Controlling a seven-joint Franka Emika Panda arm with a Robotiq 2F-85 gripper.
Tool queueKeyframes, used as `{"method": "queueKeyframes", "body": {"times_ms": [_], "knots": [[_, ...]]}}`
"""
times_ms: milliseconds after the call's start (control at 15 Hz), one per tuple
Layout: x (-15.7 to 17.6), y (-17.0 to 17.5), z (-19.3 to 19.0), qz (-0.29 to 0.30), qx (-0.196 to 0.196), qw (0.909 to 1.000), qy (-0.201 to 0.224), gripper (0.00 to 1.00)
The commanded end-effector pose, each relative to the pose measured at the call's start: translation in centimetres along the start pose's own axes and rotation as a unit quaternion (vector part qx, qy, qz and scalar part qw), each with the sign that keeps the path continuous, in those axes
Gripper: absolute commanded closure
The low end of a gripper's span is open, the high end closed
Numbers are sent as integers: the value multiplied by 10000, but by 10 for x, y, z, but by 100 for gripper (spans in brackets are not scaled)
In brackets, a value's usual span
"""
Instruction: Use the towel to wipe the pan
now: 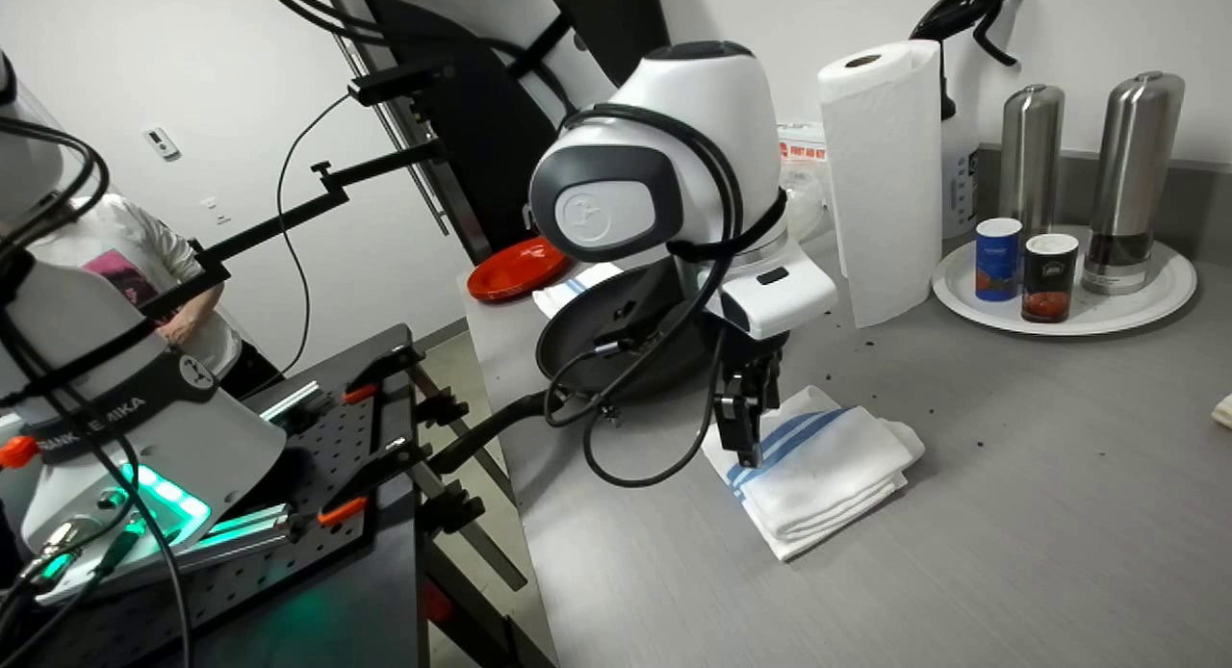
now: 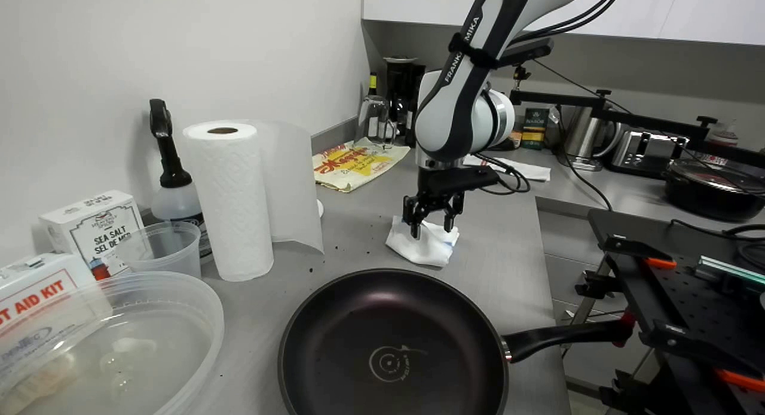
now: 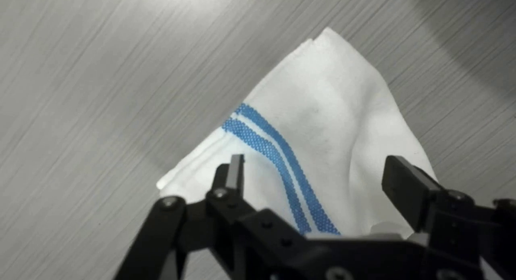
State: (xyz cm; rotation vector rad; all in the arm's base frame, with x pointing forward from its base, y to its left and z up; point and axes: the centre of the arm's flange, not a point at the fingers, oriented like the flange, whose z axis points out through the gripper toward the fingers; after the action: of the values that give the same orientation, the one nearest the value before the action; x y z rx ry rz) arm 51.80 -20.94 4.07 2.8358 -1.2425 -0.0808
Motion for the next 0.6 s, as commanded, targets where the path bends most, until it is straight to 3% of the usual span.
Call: {"method": "queueKeyframes", "body": {"times_ms": [0,533], "knots": [[-2,0,-11,-6,-11,9999,-140,0],[-4,4,-47,-345,-264,9990,-64,0]]}}
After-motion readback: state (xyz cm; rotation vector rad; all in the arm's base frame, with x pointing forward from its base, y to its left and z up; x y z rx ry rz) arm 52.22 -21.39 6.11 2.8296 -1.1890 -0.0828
